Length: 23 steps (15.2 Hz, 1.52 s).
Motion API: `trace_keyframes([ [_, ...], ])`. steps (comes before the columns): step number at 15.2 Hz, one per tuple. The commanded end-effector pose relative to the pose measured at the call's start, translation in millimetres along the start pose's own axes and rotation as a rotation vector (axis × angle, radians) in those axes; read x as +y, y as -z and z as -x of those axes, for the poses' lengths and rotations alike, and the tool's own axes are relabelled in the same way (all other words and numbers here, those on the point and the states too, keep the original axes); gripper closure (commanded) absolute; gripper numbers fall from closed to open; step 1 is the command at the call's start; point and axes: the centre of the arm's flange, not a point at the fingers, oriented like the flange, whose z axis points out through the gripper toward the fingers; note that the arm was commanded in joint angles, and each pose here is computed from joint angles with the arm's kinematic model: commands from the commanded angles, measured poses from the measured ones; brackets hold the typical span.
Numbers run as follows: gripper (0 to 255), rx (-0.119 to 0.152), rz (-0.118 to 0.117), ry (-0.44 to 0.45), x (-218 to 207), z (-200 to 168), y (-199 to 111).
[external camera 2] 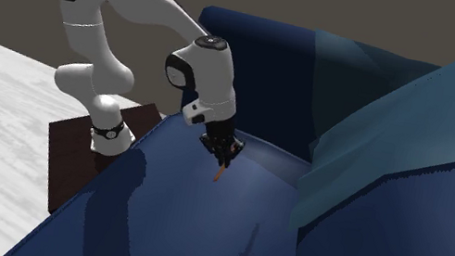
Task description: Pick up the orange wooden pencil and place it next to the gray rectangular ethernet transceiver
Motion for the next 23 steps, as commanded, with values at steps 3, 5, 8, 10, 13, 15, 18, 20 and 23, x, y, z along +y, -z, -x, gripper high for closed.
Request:
trace_keyframes([
  [3,255,-0.001,-0.001,0.002,23.1,-49.4,4.0],
  [5,255,-0.001,-0.001,0.002,33.4,-73.6,5.9],
  [8,255,-0.001,-0.001,0.002,49.0,-109.9,8.9],
  [10,255,-0.001,-0.001,0.002,59.3,-134.1,10.8],
  [13,255,-0.001,-0.001,0.002,74.9,-170.4,13.7],
  [15,255,-0.001,-0.001,0.002,85.2,-194.6,15.7],
  [18,255,-0.001,-0.001,0.002,98.6,-226.0,18.2],
  [20,255,-0.001,-0.001,0.002,101.0,-225.8,7.9],
  [23,255,-0.001,-0.001,0.002,104.5,-225.5,-7.5],
])
